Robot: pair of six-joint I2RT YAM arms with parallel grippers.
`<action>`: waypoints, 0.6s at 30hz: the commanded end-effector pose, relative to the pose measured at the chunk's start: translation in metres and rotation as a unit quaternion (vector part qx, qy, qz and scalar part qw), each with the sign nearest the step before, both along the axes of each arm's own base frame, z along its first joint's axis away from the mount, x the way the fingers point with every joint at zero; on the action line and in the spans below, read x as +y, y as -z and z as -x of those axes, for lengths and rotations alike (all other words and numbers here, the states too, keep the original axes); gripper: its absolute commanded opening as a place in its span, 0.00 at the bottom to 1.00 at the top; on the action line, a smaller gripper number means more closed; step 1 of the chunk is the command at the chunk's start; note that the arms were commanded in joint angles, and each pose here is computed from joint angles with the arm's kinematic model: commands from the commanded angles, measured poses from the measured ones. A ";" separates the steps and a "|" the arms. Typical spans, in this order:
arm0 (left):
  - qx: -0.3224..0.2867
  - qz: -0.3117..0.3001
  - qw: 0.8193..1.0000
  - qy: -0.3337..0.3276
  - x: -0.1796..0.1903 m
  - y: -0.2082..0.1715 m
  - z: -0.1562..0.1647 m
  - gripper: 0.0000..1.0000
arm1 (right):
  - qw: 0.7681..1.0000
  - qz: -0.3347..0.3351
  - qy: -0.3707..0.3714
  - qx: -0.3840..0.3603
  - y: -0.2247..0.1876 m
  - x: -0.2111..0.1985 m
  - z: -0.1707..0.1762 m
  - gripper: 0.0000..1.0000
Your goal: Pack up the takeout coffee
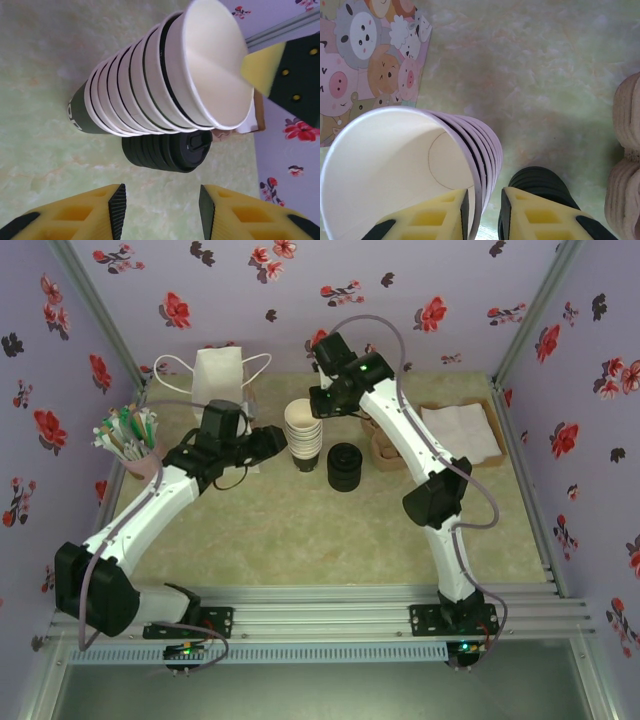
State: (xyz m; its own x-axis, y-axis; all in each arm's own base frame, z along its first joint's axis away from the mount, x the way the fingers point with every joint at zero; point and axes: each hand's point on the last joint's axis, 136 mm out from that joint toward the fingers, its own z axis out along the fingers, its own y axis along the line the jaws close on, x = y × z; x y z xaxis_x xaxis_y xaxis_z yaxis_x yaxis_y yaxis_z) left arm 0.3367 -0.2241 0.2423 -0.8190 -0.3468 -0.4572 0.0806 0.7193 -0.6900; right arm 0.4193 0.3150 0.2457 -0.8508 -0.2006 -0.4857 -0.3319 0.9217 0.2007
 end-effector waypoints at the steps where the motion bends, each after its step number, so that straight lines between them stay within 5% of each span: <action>1: -0.002 0.038 0.999 0.003 -0.004 -0.012 -0.004 0.45 | 1.000 0.008 -0.004 -0.007 -0.004 0.000 0.001 0.25; 18: 0.016 0.045 0.999 -0.010 0.000 0.004 -0.013 0.38 | 1.000 -0.002 -0.008 -0.005 -0.007 0.004 0.003 0.11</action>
